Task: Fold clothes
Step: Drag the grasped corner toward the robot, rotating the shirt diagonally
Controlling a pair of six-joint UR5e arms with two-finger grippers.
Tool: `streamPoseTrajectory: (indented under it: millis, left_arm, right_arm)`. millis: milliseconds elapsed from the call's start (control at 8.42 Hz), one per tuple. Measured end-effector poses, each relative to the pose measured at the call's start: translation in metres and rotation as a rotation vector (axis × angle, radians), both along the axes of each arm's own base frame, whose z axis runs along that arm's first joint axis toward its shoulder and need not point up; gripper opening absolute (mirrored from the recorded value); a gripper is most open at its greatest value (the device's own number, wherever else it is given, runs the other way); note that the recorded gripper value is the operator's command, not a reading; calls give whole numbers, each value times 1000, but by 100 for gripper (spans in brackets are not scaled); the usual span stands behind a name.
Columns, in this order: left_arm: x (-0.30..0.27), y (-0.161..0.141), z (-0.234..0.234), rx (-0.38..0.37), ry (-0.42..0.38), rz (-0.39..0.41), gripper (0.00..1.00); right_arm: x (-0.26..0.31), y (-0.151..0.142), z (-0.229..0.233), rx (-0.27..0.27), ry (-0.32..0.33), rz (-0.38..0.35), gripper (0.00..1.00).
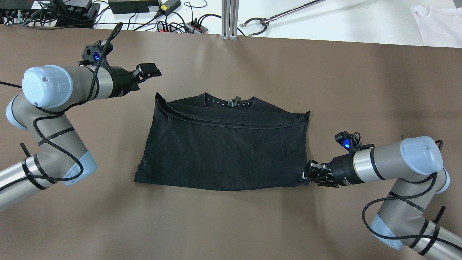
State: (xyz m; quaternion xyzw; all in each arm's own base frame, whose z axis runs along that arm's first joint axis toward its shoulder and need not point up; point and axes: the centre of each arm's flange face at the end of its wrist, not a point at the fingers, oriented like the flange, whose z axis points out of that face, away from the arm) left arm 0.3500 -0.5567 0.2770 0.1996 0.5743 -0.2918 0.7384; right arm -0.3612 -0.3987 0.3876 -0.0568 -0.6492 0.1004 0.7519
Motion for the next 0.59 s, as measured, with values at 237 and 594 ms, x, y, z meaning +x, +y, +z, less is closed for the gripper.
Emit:
streamPoseTrajectory:
  millis: [237,594]
  left_arm:
    - [-1,-1,2,-1,-3,-14,100]
    - [2,1,2,-2,-2,-24,100]
  right_arm:
    - [-16,37,-24,-3,-45,-100,0]
    - [-45,94,-53,10,-97,-222,0]
